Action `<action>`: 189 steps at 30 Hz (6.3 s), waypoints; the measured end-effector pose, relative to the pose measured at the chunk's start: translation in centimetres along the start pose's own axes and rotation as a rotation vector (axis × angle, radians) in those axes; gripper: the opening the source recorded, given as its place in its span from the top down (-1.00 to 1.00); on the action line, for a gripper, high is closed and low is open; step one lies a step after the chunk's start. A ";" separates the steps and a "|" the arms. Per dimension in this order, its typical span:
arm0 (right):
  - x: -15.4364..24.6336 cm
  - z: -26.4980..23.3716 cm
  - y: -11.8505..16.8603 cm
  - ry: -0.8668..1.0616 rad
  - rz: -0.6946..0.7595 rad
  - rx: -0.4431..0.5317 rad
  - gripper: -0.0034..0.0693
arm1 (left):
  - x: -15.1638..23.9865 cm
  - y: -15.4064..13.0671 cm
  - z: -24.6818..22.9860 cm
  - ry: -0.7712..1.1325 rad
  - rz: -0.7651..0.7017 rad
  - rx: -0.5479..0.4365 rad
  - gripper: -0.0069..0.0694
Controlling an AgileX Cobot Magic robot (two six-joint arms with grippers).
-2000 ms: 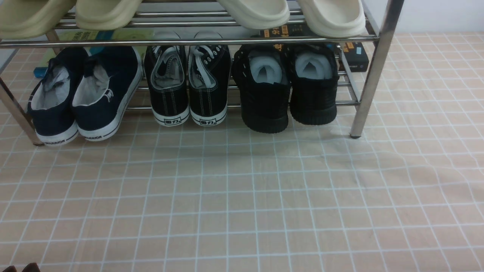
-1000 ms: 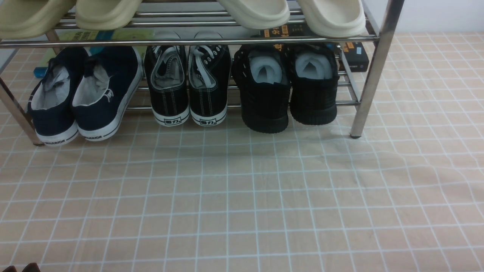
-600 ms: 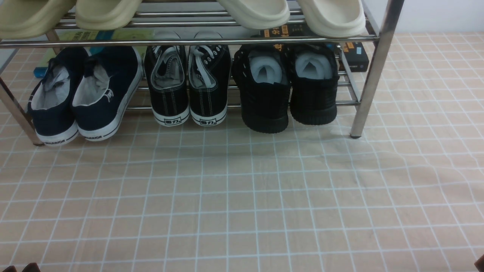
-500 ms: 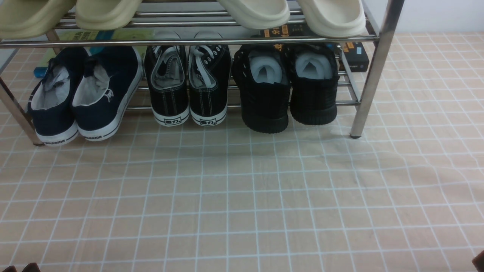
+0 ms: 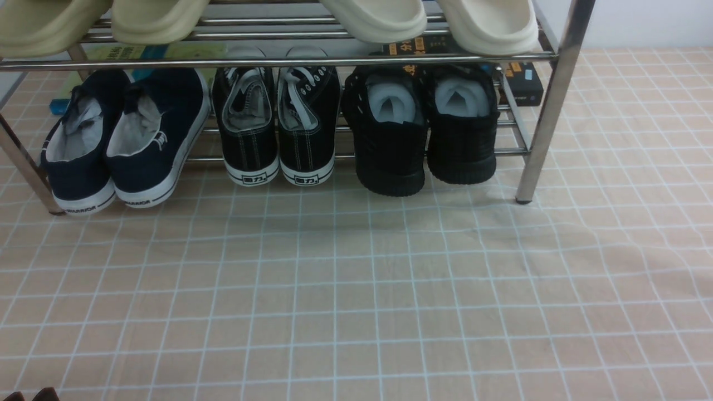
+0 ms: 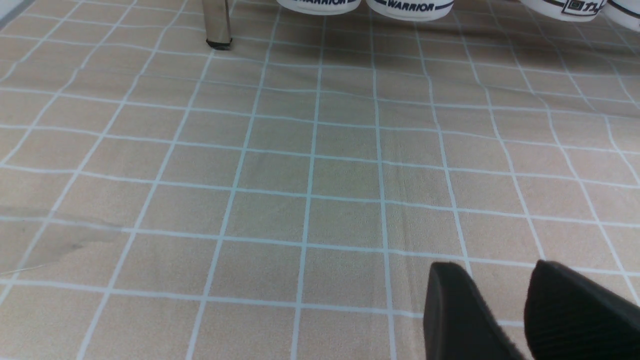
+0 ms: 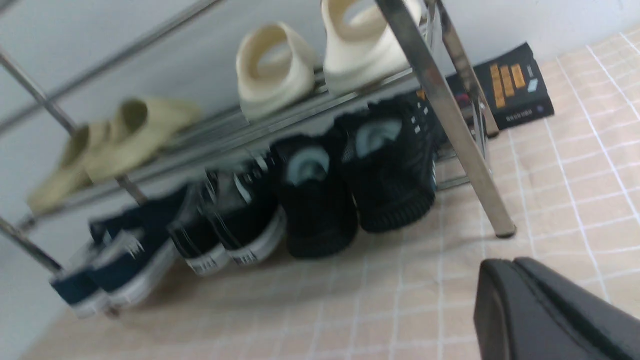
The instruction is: Take the shoes off the shelf from the light coffee tablecloth by hand.
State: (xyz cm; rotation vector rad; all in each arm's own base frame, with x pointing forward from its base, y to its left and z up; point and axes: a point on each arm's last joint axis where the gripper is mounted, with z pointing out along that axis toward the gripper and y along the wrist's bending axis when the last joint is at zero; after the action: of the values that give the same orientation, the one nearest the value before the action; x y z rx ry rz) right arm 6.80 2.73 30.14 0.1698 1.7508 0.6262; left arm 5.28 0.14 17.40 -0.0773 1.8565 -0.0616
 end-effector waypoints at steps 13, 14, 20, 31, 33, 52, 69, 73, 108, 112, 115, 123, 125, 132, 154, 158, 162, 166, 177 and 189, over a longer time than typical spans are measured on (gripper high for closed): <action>-2.9 12.4 0.9 0.910 -0.143 -0.027 0.90 | 0.0 0.0 0.0 0.000 0.000 0.000 0.19; -2.9 13.3 1.2 0.933 -0.149 -0.083 0.90 | 0.0 0.0 0.0 0.000 0.000 0.000 0.19; -2.5 17.7 4.8 0.996 -0.272 -0.303 0.89 | 0.0 0.0 0.0 0.000 0.000 0.000 0.19; -2.0 26.2 11.5 1.004 -0.512 -0.159 0.50 | 0.0 0.0 0.0 0.000 0.000 0.000 0.19; -2.0 27.7 12.3 0.983 -0.537 -0.129 0.35 | 0.0 0.0 0.0 0.000 0.001 0.000 0.19; 0.0 37.6 13.0 0.817 -0.644 -0.062 -0.19 | 0.0 0.0 0.0 0.000 0.003 -0.001 0.19; 1.5 39.8 12.5 0.755 -0.600 -0.037 -0.11 | 0.0 0.0 0.0 0.000 0.003 -0.001 0.19; 0.4 38.9 13.2 0.807 -0.560 -0.038 -0.11 | 0.0 0.0 0.0 0.000 0.004 -0.001 0.19; 0.9 38.3 13.8 1.017 -0.497 -0.028 0.85 | 0.0 0.0 0.0 -0.001 0.008 -0.003 0.19; -3.9 34.3 16.5 0.947 -0.483 -0.117 0.85 | 0.0 0.1 0.0 -0.002 0.015 -0.005 0.19; -5.7 32.0 17.2 0.926 -0.470 -0.144 0.85 | 0.0 0.1 0.0 -0.002 0.020 -0.008 0.19; -6.9 24.2 16.0 0.990 -0.450 -0.168 0.85 | 0.0 0.1 0.0 -0.003 0.031 -0.012 0.19; -6.0 23.4 15.6 1.029 -0.454 -0.190 0.85 | 0.0 0.1 0.0 -0.003 0.031 -0.012 0.19; -1.5 23.0 13.6 1.207 -0.495 -0.292 0.85 | 0.0 0.1 0.0 -0.003 0.033 -0.012 0.19; 2.9 26.4 15.4 1.082 -0.479 -0.306 0.85 | 0.0 0.1 0.0 -0.002 0.036 -0.014 0.19; 3.0 27.1 14.9 1.044 -0.460 -0.227 0.85 | 0.0 0.1 0.0 -0.002 0.036 -0.014 0.19; 3.8 28.1 14.6 1.033 -0.434 -0.190 0.85 | 0.0 0.1 0.0 -0.002 0.036 -0.014 0.19; 4.7 28.7 14.3 1.054 -0.422 -0.179 0.85 | 0.0 0.1 0.0 -0.002 0.036 -0.014 0.19; 5.2 29.9 14.4 1.061 -0.425 -0.175 0.85 | 0.0 0.1 0.0 -0.003 0.037 -0.014 0.19; 7.6 32.0 13.8 1.096 -0.524 -0.133 0.84 | 0.0 0.1 0.0 -0.003 0.038 -0.015 0.19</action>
State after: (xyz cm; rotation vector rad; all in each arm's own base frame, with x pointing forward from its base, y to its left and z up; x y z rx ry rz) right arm 31.76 27.87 25.78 -0.8561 2.6265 0.4513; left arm 5.28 0.27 17.41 -0.0520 1.8550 -0.0216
